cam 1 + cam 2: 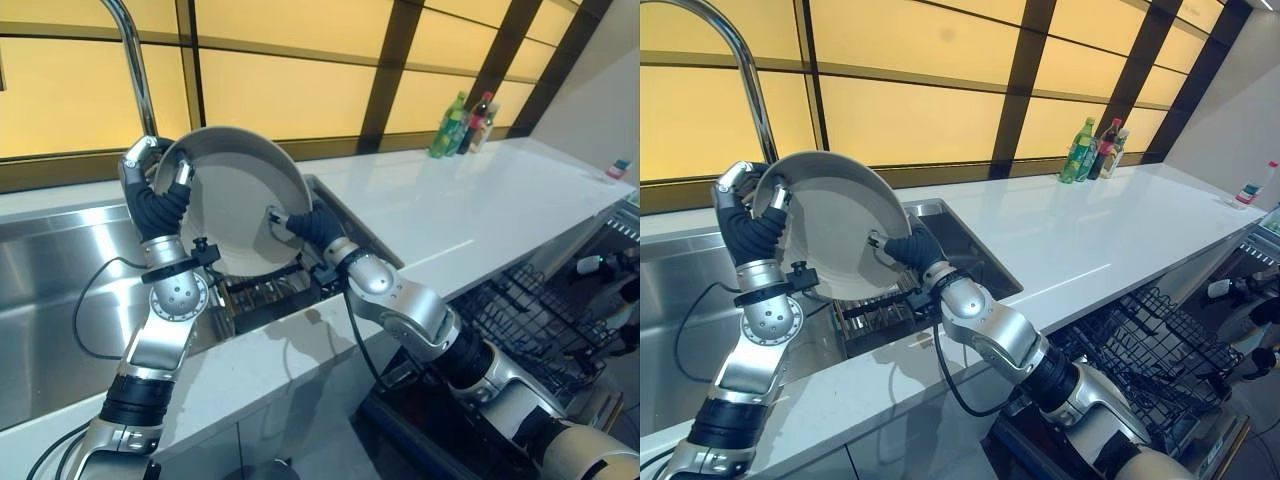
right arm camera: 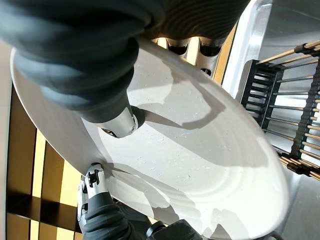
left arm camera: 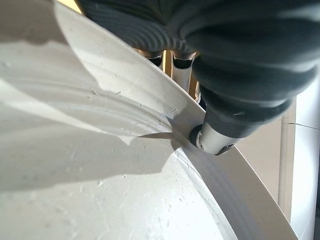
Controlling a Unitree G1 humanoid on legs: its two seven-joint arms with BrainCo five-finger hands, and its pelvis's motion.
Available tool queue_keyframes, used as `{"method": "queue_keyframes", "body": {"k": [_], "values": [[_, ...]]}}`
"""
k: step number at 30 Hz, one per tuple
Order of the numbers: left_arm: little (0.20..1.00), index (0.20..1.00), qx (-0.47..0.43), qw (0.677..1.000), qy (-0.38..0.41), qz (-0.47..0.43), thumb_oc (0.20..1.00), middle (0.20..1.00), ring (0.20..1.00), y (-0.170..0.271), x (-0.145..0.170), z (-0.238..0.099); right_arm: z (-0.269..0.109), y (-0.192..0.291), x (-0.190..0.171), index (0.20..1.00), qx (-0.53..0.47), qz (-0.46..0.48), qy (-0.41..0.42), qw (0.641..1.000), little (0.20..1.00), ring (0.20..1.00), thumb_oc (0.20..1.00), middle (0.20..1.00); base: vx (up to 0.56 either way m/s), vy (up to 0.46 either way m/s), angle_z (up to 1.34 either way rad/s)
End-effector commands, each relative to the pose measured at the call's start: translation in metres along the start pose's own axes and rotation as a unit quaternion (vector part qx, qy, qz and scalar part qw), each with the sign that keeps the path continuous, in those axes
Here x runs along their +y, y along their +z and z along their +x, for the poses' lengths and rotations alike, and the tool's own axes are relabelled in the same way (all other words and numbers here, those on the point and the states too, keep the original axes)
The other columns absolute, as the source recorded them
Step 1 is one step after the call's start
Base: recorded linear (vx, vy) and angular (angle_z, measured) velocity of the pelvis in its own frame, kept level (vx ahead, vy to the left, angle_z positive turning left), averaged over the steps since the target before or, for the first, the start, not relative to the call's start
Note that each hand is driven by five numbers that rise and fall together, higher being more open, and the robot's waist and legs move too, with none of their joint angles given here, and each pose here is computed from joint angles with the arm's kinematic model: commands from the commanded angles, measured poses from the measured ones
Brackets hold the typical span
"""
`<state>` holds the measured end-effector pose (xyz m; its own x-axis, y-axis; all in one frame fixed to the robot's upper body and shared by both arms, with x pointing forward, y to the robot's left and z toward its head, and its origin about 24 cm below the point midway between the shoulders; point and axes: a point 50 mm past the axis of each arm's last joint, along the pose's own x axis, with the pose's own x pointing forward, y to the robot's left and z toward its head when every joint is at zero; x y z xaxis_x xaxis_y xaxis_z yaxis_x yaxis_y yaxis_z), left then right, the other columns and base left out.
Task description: Pick up plates and place into dishwasher.
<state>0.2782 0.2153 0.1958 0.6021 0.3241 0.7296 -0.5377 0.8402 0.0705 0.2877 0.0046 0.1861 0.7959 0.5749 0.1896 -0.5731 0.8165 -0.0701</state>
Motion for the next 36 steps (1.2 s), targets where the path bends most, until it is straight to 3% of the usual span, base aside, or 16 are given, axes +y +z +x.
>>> {"method": "queue_keyframes", "body": {"k": [1,11,19,27,36], "values": [[1.0,1.0,-0.032,0.998,-0.013,-0.055,1.0,1.0,1.0,0.011,-0.016,0.002,-0.003,0.039,0.01,0.2,-0.107,-0.012,0.037,0.994,0.2,0.2,0.2,0.2,0.0,0.0,0.0],[1.0,1.0,-0.014,0.992,0.123,0.012,1.0,1.0,1.0,-0.008,0.07,-0.002,-0.044,0.032,-0.093,0.2,-0.096,-0.127,-0.137,0.978,0.2,0.2,0.2,0.2,0.01,-0.004,0.0],[1.0,1.0,0.002,0.985,0.159,0.065,1.0,1.0,1.0,-0.014,0.109,-0.005,-0.079,0.022,-0.145,0.2,-0.069,-0.171,-0.231,0.955,0.2,0.2,0.2,0.2,0.06,-0.01,-0.02],[1.0,1.0,0.039,0.976,0.17,0.133,1.0,1.0,1.0,-0.023,0.144,-0.015,-0.136,0.008,-0.203,0.2,-0.006,-0.269,-0.369,0.89,0.2,0.2,0.2,0.2,0.1,0.008,-0.14],[1.0,1.0,0.09,0.964,0.165,0.186,1.0,1.0,1.0,-0.038,0.16,-0.035,-0.184,-0.008,-0.247,0.2,0.084,-0.371,-0.466,0.799,0.2,0.2,0.2,0.2,0.12,0.022,-0.19]]}}
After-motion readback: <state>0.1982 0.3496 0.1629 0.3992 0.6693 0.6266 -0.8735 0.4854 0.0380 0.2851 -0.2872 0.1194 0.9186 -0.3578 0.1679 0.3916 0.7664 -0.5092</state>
